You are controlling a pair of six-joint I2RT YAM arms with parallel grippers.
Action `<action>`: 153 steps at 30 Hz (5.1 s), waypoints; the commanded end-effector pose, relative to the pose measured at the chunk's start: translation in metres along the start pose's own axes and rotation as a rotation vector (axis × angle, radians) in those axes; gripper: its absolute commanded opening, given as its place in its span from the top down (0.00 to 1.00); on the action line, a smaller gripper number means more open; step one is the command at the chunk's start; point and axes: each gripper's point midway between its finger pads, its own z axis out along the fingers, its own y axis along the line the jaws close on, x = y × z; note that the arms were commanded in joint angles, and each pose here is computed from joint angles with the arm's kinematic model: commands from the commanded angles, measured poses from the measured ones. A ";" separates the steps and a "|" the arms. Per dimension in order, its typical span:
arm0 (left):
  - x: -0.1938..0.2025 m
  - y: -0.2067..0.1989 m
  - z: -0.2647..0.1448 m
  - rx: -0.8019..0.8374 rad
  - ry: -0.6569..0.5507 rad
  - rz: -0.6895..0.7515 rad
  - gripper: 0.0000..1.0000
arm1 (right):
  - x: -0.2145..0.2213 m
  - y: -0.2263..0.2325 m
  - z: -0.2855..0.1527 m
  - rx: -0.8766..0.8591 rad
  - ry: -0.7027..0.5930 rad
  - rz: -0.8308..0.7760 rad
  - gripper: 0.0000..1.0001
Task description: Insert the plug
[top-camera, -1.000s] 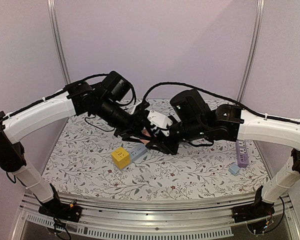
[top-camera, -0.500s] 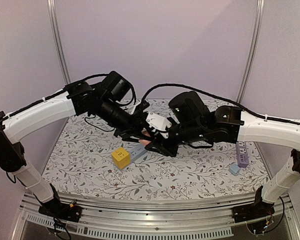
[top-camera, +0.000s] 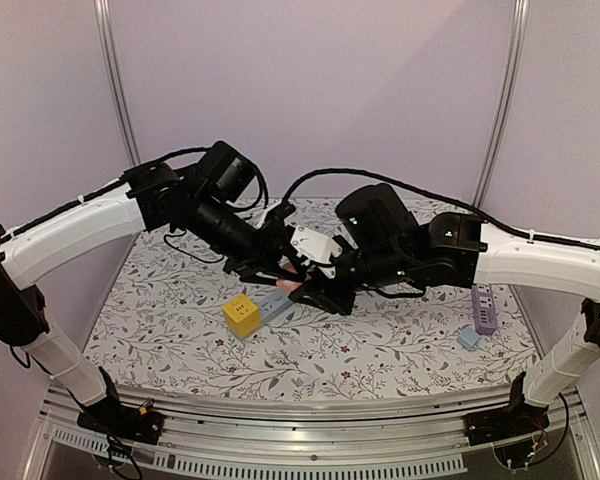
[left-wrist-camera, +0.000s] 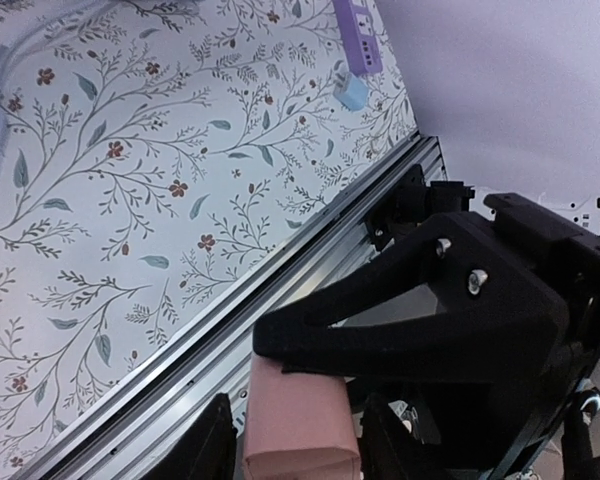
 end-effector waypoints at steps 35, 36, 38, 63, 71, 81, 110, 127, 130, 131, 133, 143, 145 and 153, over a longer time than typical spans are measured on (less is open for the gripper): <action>-0.006 0.047 -0.063 -0.201 -0.138 0.068 1.00 | 0.019 -0.021 0.011 0.164 0.035 0.233 0.01; -0.007 0.049 -0.065 -0.204 -0.137 0.067 1.00 | 0.023 -0.023 0.010 0.177 0.037 0.243 0.01; -0.009 0.052 -0.071 -0.212 -0.145 0.074 1.00 | 0.025 -0.027 0.006 0.202 0.028 0.266 0.01; -0.045 0.039 -0.145 -0.364 -0.413 0.264 1.00 | -0.006 -0.094 -0.026 0.288 -0.125 0.588 0.01; -0.044 0.029 -0.138 -0.327 -0.330 0.336 1.00 | -0.018 -0.102 -0.036 0.263 -0.159 0.662 0.01; -0.080 0.048 -0.109 -0.439 -0.203 0.372 1.00 | 0.005 -0.119 -0.057 0.269 -0.111 0.822 0.01; -0.080 0.174 0.039 -0.783 0.306 0.565 1.00 | 0.081 -0.104 -0.095 0.381 0.073 0.782 0.01; -0.060 0.198 0.041 -0.809 0.316 0.543 1.00 | 0.080 -0.101 -0.082 0.352 0.074 0.792 0.01; -0.060 0.199 0.044 -0.794 0.304 0.531 1.00 | 0.078 -0.100 -0.078 0.339 0.072 0.795 0.01; -0.059 0.199 0.046 -0.789 0.307 0.528 1.00 | 0.078 -0.100 -0.076 0.334 0.075 0.795 0.01; -0.058 0.200 0.049 -0.781 0.311 0.522 1.00 | 0.078 -0.100 -0.074 0.331 0.078 0.791 0.01; -0.059 0.207 0.055 -0.781 0.326 0.497 1.00 | 0.081 -0.099 -0.073 0.334 0.090 0.795 0.01; -0.058 0.209 0.054 -0.783 0.330 0.492 1.00 | 0.082 -0.099 -0.074 0.335 0.094 0.800 0.01; -0.051 0.219 0.059 -0.784 0.361 0.479 1.00 | 0.084 -0.099 -0.075 0.340 0.097 0.807 0.01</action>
